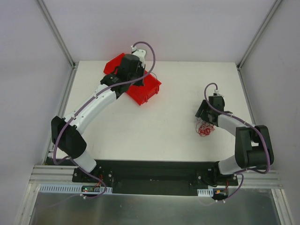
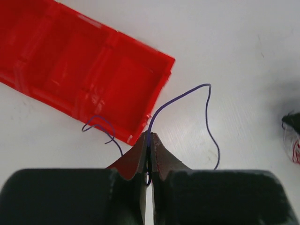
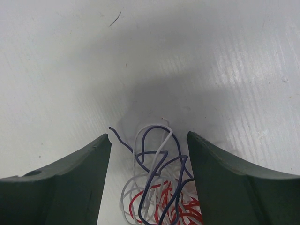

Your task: Untangle the cables

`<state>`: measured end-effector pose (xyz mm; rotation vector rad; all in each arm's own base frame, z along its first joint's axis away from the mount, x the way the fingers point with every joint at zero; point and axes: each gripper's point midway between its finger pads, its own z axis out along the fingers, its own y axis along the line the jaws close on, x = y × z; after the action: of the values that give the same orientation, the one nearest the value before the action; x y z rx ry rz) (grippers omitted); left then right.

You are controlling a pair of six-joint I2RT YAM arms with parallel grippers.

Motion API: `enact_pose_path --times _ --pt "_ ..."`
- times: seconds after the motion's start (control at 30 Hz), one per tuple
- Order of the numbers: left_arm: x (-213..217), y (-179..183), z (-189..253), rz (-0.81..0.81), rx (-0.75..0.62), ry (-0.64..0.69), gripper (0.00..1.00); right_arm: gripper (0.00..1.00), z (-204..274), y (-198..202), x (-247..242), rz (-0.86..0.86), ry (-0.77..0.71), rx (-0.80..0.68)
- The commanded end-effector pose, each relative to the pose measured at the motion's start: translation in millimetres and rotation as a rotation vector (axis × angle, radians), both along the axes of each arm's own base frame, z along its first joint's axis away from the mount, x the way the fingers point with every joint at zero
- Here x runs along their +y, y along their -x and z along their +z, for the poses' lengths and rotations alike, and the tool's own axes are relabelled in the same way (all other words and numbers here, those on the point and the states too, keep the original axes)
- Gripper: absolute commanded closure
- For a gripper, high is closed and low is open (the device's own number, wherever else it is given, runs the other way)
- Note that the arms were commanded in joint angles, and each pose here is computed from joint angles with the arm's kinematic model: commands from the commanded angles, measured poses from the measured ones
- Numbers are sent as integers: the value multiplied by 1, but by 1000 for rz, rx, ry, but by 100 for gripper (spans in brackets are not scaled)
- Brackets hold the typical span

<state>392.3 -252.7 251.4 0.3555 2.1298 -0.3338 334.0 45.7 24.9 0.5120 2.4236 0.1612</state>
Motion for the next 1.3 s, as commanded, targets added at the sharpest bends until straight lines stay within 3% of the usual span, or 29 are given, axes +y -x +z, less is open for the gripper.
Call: enact_pose_path --times 0.0,0.23,0.7,0.97,1.27 --pt "25 -38 38 80 -97 -2 100 30 -3 4 3 18 -5 43" --pt "32 -79 32 115 -44 87 100 30 -2 2 4 22 -5 43" --pt "6 -110 -39 139 249 340 100 30 -4 2 3 17 -2 52" --pt "13 -128 -82 219 276 276 100 30 -5 3 3 19 0 55" --pt "-7 -115 -119 176 361 254 100 30 -4 2 3 19 0 55"
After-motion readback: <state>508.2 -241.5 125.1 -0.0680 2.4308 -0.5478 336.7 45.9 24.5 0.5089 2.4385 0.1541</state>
